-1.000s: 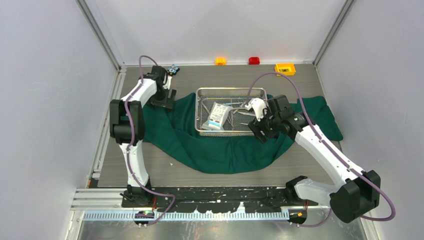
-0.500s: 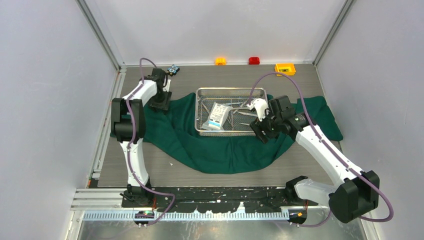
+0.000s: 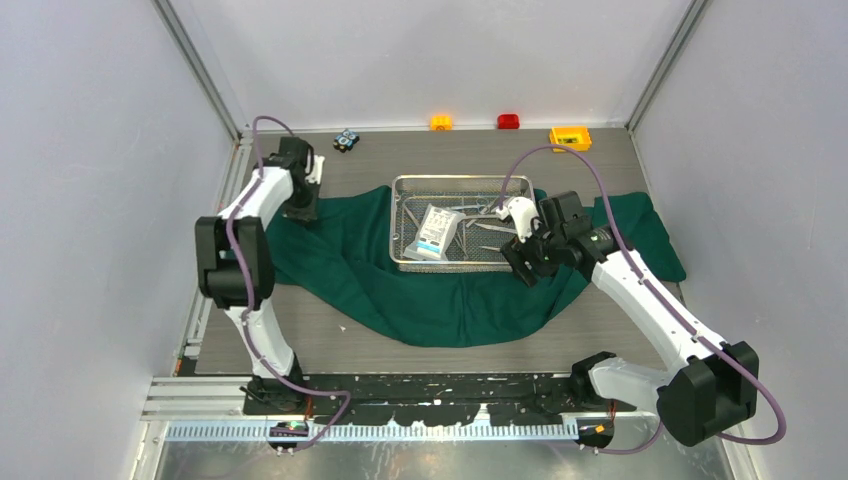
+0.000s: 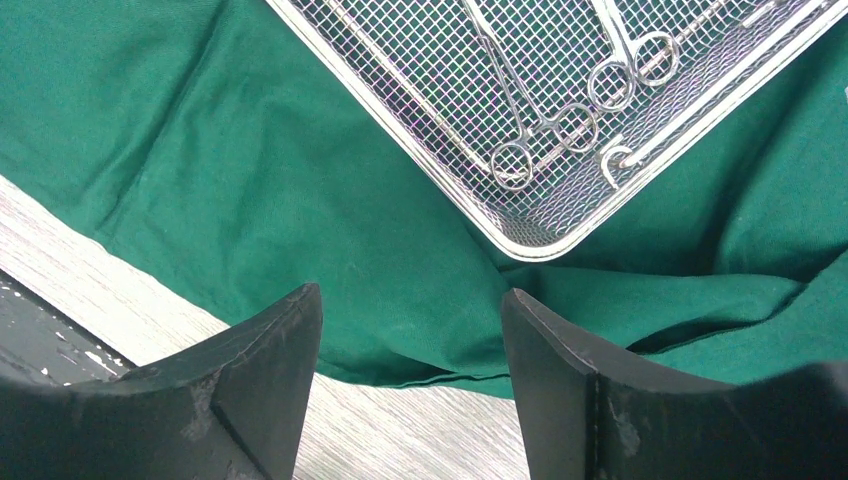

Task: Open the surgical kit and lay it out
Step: Open the surgical kit at the center of the board.

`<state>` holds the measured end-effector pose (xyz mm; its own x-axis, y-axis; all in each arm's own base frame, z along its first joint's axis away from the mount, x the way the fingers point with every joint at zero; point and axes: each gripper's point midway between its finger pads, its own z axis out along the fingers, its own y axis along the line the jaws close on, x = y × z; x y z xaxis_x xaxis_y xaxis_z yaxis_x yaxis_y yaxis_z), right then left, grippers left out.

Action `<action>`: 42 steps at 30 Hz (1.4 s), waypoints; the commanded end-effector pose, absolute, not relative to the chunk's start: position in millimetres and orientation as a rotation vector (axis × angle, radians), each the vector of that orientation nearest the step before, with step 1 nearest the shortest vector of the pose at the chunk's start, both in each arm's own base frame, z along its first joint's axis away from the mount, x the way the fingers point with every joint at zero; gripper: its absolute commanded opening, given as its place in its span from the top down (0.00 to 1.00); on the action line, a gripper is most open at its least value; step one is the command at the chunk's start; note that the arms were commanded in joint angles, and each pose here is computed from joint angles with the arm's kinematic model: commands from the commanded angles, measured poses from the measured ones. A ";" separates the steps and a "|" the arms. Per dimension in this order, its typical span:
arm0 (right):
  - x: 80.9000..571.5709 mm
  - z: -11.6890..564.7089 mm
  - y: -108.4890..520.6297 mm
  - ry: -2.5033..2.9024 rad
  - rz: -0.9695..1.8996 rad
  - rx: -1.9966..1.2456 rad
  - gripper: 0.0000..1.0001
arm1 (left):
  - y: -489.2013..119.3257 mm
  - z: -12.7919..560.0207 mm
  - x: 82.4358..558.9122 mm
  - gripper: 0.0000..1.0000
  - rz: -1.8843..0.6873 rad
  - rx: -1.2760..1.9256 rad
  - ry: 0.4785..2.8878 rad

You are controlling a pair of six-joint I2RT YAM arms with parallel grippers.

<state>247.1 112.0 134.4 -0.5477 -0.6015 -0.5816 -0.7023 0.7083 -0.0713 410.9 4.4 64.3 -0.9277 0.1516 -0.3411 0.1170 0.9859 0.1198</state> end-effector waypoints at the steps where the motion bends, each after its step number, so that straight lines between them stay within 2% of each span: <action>1: 256.5 151.9 110.4 2.264 0.201 -0.947 0.29 | 21.0 115.7 389.2 1.00 0.173 0.237 2.677; 7: 259.7 161.0 99.9 2.264 0.146 -0.916 0.30 | 70.9 140.5 306.2 1.00 0.360 0.297 2.702; 15: 264.1 176.6 74.4 2.291 0.004 -0.848 0.30 | 123.3 175.4 186.3 1.00 0.830 0.516 2.689; 18: 267.5 181.5 54.9 2.316 -0.098 -0.780 0.30 | 129.0 175.3 145.0 0.96 0.925 0.632 2.720; 21: 271.3 184.3 33.3 2.353 -0.165 -0.675 0.29 | 131.4 173.8 112.8 0.87 0.977 0.711 2.756; 24: 276.9 184.1 14.6 2.393 -0.186 -0.568 0.29 | 131.5 177.2 97.8 0.73 0.990 0.767 2.774; 25: 279.0 182.4 8.2 2.410 -0.195 -0.540 0.28 | 130.9 179.2 94.6 0.62 0.984 0.782 2.782; 27: 286.4 177.2 -3.2 2.441 -0.207 -0.486 0.28 | 128.7 181.8 94.5 0.33 0.958 0.807 2.788; 29: 296.1 172.1 -15.5 2.458 -0.219 -0.429 0.28 | 127.3 183.6 102.0 0.16 0.936 0.807 2.777; 30: 300.9 169.3 -20.9 2.465 -0.223 -0.406 0.28 | 126.8 183.4 106.6 0.11 0.927 0.810 2.772; 35: 324.2 153.9 -55.3 2.516 -0.256 -0.282 0.28 | 125.3 184.0 137.2 0.01 0.885 0.797 2.737; 42: 345.2 123.3 -68.0 2.618 -0.182 -0.212 0.29 | 106.5 183.6 176.4 0.00 0.687 0.740 2.695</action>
<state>320.2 -66.9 111.2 -0.8884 -0.2160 -0.4051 -0.1470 0.9698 -0.1946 146.9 118.3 172.7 -0.8447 0.5347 0.0238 0.4680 0.7162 0.5177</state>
